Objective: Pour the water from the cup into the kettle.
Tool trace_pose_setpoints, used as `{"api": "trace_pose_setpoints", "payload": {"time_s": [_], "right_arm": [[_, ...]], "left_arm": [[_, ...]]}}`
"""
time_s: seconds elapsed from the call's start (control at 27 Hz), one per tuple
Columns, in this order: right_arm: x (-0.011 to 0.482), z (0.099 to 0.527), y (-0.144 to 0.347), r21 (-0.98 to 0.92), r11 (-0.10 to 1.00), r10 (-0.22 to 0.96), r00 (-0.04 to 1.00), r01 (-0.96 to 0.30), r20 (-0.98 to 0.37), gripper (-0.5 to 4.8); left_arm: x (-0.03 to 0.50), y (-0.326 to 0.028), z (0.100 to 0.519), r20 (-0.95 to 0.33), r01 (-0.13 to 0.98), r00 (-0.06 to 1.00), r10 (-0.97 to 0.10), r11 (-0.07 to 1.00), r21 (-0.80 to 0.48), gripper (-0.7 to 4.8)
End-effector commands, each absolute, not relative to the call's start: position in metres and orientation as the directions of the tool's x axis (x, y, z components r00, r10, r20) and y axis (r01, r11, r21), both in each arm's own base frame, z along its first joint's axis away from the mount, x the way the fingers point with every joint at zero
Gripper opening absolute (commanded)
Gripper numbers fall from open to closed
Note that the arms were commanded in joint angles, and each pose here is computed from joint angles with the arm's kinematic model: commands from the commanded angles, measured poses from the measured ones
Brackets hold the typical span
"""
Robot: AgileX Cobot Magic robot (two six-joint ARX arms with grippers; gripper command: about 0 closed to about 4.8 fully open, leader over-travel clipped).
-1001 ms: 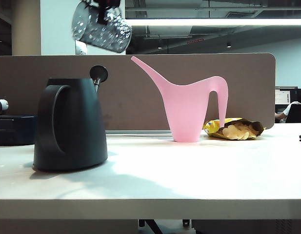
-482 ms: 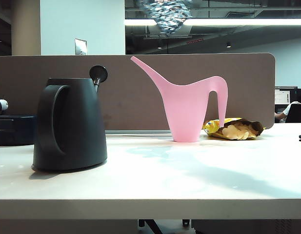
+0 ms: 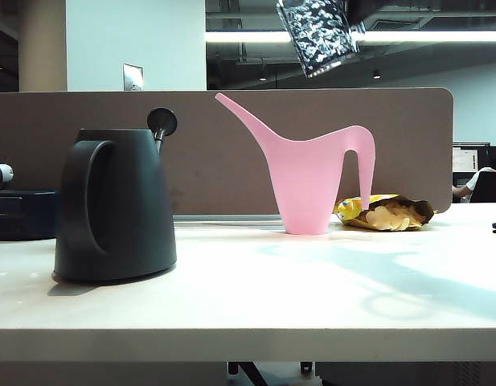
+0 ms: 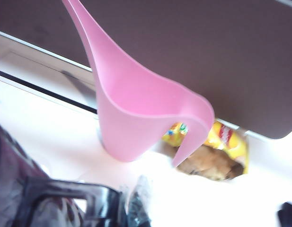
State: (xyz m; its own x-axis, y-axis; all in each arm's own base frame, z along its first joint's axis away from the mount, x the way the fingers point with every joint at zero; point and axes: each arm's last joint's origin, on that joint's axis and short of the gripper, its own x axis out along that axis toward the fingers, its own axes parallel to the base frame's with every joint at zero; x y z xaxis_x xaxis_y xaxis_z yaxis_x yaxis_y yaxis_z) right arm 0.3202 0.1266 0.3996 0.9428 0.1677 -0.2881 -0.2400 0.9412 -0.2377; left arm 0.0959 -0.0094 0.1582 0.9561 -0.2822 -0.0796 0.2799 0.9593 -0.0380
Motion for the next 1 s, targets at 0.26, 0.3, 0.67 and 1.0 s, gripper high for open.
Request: {"api": "trace_pose_setpoints", "payload": {"time_s": [0.26, 0.3, 0.67, 1.0], "right_arm": [[0.313, 0.353, 0.086, 0.016, 0.976, 0.217, 0.961, -0.217, -0.174, -0.07], [0.314, 0.341, 0.081, 0.05, 0.977, 0.213, 0.963, -0.207, -0.163, -0.07], [0.308, 0.249, 0.074, 0.145, 0.969, 0.213, 0.972, -0.198, -0.096, -0.07], [0.328, 0.204, 0.079, 0.208, 0.961, 0.212, 0.969, -0.184, -0.125, -0.07]], "left_arm": [[0.096, -0.009, 0.16, -0.066, 0.278, 0.958, -0.28, 0.96, -0.034, -0.05], [0.096, -0.009, 0.16, -0.066, 0.278, 0.958, -0.28, 0.96, -0.035, -0.05], [0.096, -0.009, 0.156, -0.107, 0.277, 0.954, -0.281, 0.96, -0.048, -0.05], [0.096, -0.009, 0.156, -0.108, 0.277, 0.954, -0.281, 0.96, -0.048, -0.05]]}}
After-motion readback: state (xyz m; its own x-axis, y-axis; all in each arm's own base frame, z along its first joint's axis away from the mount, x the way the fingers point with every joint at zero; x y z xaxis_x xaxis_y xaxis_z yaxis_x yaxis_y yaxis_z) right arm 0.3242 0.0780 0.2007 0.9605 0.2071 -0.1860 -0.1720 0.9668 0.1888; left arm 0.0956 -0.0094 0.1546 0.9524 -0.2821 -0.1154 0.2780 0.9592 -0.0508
